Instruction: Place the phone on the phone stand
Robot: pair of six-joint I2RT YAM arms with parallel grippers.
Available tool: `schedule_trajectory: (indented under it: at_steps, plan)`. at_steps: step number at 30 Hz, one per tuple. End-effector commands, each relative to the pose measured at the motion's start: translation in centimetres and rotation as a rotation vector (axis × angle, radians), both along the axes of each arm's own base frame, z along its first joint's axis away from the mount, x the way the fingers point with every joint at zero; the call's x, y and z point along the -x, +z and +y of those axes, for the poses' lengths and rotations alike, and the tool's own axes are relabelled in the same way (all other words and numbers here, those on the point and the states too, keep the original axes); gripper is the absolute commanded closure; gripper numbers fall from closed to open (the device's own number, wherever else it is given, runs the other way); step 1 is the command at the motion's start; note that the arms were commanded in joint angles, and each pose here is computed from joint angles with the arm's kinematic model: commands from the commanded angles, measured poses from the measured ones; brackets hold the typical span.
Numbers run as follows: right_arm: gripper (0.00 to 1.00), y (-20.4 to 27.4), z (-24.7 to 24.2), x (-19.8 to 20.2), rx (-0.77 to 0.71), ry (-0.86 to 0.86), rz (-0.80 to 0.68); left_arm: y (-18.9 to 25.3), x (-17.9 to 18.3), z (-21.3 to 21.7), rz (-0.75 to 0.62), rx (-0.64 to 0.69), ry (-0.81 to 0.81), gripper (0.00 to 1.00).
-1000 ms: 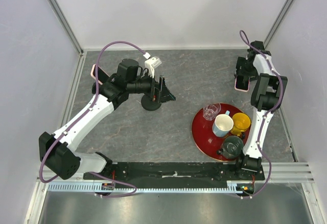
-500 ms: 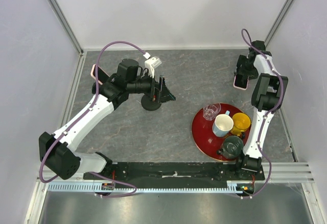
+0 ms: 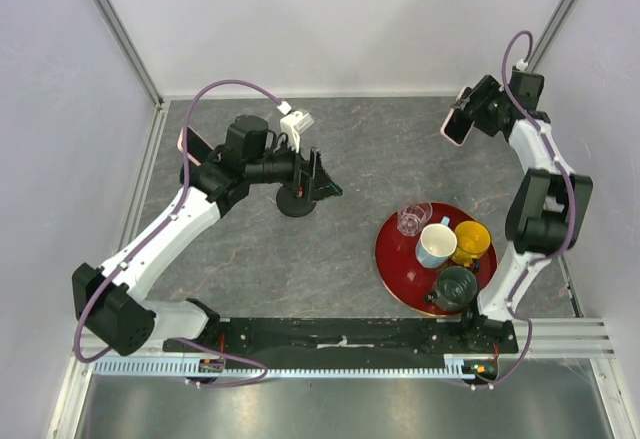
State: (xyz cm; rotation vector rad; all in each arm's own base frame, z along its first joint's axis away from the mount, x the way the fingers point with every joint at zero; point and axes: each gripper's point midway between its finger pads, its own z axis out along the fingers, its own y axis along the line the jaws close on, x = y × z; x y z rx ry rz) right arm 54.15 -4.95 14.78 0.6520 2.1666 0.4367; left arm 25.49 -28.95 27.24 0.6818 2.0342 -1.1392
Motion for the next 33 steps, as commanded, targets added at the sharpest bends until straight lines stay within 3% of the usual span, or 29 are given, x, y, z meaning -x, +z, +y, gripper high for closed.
schedule_trajectory:
  at_steps: [1, 3, 4, 5, 7, 9, 14, 21, 26, 28, 33]
  plan:
    - [1.00, 13.2, 6.4, 0.7, -0.339, 0.082, -0.386, 3.5, 0.5, 0.0, -0.115, 0.060, -0.033, 0.07]
    - [1.00, 17.4, 8.9, 2.7, -0.423, 0.145, -0.511, 4.1, 1.0, 0.0, -0.133, 0.084, -0.046, 0.07]
    - [1.00, 15.5, 10.7, 3.9, -0.494, 0.147, -0.472, 4.5, 1.0, -0.1, -0.154, 0.099, -0.049, 0.07]
    - [1.00, 18.8, 11.8, 5.4, -0.572, 0.155, -0.552, 4.4, 1.1, -0.1, -0.152, 0.105, -0.049, 0.07]
    - [1.00, 17.8, 14.4, 7.3, -0.666, 0.161, -0.530, 5.3, 1.0, -0.2, -0.183, 0.136, -0.049, 0.07]
    - [1.00, 19.8, 15.8, 9.0, -0.731, 0.153, -0.565, 5.3, 1.3, -0.4, -0.181, 0.165, -0.054, 0.07]
    - [1.00, 20.4, 22.5, 13.8, -0.785, 0.157, -0.517, 5.9, 1.7, -0.7, -0.221, 0.253, -0.062, 0.05]
    - [1.00, 18.8, 29.3, 17.1, -0.965, 0.161, -0.373, 5.1, 0.8, -0.4, -0.257, 0.232, -0.008, 0.05]
    - [1.00, 18.4, 33.1, 19.7, -1.031, 0.167, -0.314, 4.9, -0.1, 0.1, -0.275, 0.205, 0.045, 0.14]
    - [1.00, 18.1, 34.1, 20.4, -1.029, 0.152, -0.296, 4.8, -0.5, 0.5, -0.283, 0.185, 0.076, 0.24]
    - [1.00, 17.3, 35.0, 22.1, -1.041, 0.101, -0.253, 4.4, -1.1, 1.1, -0.295, 0.152, 0.117, 0.30]
